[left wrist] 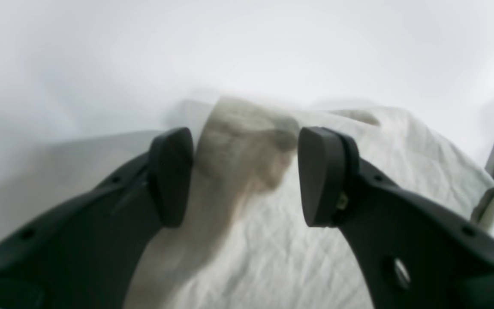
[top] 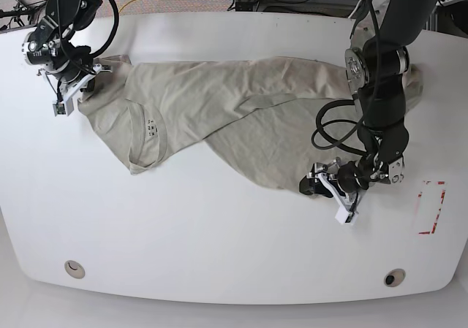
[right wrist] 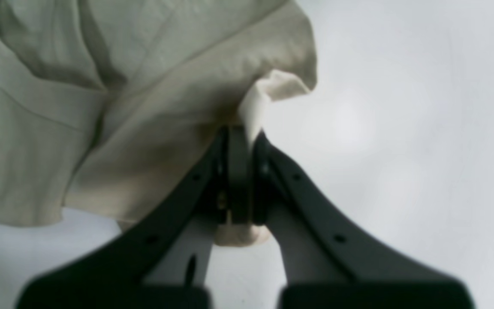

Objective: Fold the T-shirt properly
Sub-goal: 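Grasp the hem with the left gripper and pull it toward the right gripper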

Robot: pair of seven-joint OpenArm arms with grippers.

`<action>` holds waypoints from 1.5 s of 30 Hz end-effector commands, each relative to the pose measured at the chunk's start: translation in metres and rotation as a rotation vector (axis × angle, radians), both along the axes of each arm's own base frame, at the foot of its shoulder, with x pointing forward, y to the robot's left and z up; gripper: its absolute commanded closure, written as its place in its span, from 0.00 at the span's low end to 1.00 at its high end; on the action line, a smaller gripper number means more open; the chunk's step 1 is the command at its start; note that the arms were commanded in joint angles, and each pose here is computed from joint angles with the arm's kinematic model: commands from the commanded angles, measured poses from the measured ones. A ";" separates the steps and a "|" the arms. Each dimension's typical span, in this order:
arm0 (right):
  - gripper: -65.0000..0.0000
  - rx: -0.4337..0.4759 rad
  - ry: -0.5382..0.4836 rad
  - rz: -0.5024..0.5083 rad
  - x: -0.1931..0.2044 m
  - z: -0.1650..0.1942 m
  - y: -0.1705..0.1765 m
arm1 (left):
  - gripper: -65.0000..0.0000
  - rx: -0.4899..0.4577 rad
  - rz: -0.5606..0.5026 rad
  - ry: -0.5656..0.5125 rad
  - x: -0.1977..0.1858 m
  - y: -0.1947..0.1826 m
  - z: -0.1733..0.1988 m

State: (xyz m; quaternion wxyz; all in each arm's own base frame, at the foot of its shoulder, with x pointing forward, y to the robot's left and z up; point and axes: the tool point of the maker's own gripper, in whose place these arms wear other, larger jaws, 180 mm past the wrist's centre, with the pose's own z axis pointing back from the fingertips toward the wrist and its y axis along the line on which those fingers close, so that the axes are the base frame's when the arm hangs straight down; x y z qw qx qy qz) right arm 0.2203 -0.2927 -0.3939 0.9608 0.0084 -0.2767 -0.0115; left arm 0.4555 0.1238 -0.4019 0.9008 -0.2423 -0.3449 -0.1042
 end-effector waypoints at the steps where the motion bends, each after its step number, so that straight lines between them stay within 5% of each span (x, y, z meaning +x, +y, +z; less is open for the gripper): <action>1: 1.00 -0.024 -0.043 -0.001 0.008 0.012 -0.007 | 0.45 0.026 -0.041 0.007 0.003 -0.008 0.006; 7: 1.00 -0.024 -0.058 0.004 0.015 0.015 -0.006 | 0.47 0.057 -0.068 0.036 -0.002 -0.008 0.002; 15: 1.00 -0.024 -0.061 0.002 0.016 0.016 -0.006 | 1.00 0.139 -0.090 0.029 -0.013 0.003 -0.005; 23: 1.00 -0.024 -0.065 0.003 0.018 0.017 -0.006 | 1.00 0.179 -0.094 0.034 -0.018 0.007 -0.010; 36: 1.00 -0.060 -0.145 0.011 0.046 0.044 -0.017 | 1.00 0.425 -0.126 -0.199 -0.012 0.031 0.084; 45: 1.00 -0.143 -0.251 0.120 0.100 0.092 -0.015 | 1.00 0.537 0.004 -0.309 -0.014 0.074 0.150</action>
